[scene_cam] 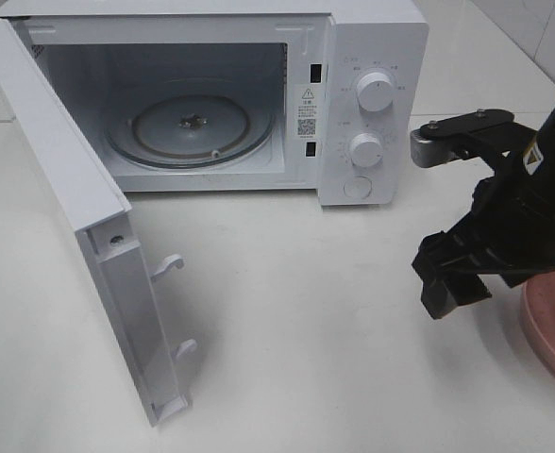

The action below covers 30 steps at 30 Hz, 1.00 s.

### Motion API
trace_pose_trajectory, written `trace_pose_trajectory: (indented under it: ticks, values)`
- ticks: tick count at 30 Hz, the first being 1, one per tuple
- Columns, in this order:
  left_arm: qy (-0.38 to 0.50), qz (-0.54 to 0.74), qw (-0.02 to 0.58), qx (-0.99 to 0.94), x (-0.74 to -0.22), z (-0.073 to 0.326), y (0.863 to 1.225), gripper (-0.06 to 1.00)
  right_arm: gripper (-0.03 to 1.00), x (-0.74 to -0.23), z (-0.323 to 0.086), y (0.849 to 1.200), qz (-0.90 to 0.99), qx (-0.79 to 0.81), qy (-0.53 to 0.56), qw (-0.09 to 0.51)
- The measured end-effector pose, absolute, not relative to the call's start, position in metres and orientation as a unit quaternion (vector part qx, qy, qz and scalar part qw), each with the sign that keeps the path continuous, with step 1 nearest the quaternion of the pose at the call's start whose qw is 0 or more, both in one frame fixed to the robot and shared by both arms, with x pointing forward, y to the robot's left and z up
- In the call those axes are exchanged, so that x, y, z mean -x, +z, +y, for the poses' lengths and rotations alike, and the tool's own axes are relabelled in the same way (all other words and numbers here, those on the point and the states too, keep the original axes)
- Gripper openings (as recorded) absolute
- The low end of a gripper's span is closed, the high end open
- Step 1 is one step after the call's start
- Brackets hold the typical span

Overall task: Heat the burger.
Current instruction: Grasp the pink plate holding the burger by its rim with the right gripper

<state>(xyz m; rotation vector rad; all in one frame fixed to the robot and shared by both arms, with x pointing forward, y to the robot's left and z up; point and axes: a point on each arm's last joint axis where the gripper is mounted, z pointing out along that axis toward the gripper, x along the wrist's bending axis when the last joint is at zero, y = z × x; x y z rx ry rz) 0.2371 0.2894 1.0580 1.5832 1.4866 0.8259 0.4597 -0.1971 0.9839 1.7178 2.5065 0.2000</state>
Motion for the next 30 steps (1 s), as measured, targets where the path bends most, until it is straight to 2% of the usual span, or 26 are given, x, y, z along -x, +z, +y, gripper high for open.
trace_pose_trajectory:
  ticks: [1, 2, 3, 6, 15, 23, 30]
  values:
    - [0.326, 0.587, 0.398, -0.625, -0.237, 0.289, 1.058, 0.98, 0.83, -0.46, -0.197, 0.984, 0.822, -0.563, 0.066, 0.048]
    - [0.326, 0.587, 0.398, -0.625, -0.237, 0.289, 1.058, 0.98, 0.93, -0.46, -0.204, 0.985, 0.819, -0.569, 0.054, 0.049]
    - [0.326, 0.587, 0.398, -0.625, -0.237, 0.289, 1.058, 0.98, 0.96, -0.461, -0.211, 0.984, 0.815, -0.576, 0.04, 0.051]
    - [0.326, 0.587, 0.398, -0.625, -0.237, 0.289, 1.058, 0.98, 0.98, -0.464, -0.223, 0.984, 0.806, -0.589, 0.028, 0.053]
    - [0.326, 0.587, 0.398, -0.625, -0.237, 0.289, 1.058, 0.98, 0.98, -0.471, -0.247, 0.984, 0.78, -0.623, 0.019, 0.06]
    - [0.326, 0.587, 0.398, -0.625, -0.237, 0.289, 1.058, 0.98, 0.96, -0.466, -0.267, 0.948, 0.764, -0.644, -0.002, 0.044]
    - [0.326, 0.587, 0.398, -0.625, -0.237, 0.289, 1.058, 0.98, 0.95, -0.465, -0.269, 0.93, 0.764, -0.644, -0.009, 0.034]
